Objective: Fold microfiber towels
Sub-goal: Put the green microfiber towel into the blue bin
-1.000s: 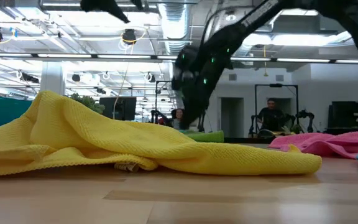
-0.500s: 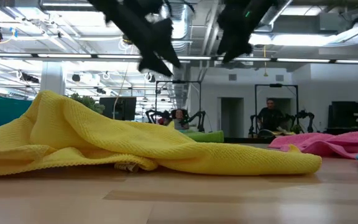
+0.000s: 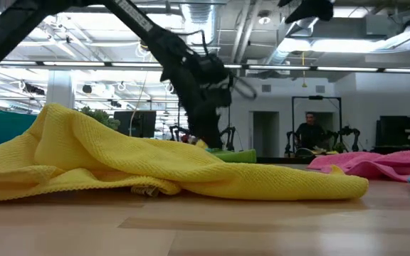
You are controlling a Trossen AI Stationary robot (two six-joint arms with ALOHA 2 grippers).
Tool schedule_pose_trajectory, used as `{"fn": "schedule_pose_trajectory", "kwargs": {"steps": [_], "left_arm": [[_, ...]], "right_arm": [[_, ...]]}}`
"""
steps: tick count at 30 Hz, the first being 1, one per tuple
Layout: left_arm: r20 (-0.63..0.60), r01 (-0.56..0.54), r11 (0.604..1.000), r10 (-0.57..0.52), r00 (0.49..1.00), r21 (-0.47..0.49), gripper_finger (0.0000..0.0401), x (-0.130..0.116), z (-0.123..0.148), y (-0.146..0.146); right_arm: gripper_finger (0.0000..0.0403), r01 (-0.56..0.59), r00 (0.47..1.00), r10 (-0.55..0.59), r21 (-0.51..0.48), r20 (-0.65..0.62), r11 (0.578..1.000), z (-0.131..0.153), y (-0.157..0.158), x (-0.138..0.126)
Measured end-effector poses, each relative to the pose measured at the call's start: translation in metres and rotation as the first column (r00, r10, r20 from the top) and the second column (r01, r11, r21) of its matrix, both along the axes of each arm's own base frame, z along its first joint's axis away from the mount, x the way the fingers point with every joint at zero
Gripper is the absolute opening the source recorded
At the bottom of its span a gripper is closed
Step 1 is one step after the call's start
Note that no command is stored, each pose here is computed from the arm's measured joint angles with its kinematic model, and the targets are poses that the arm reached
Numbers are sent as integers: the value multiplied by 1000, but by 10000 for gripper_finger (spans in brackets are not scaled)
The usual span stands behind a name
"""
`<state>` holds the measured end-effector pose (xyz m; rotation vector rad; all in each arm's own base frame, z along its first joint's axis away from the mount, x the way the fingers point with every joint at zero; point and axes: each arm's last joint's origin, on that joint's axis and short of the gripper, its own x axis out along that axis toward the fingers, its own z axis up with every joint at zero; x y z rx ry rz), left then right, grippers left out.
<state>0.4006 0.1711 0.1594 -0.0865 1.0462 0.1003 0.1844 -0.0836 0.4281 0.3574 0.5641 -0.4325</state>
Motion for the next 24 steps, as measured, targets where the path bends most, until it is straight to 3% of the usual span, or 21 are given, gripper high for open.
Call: {"fn": "schedule_pose_trajectory", "kwargs": {"steps": [4,11,14,20,24], "left_arm": [[-60,18,1000,-18,998,4,256,1,-17,-2],[-128,47,990,-30,991,131,239,8,-23,-15],[-143,41,987,-19,990,154,192,9,-23,-20],[-136,32,995,-19,991,96,36,10,-25,-24],[-141,-4,999,11,990,53,11,11,-20,-24]], "right_arm": [[286,-9,999,9,-1,37,1000,5,9,-4],[286,-34,999,34,10,42,999,6,17,-3],[286,-40,998,40,4,40,999,6,20,-2],[286,-52,998,52,4,39,999,6,22,-2],[286,-54,998,53,5,30,999,5,22,-2]]}}
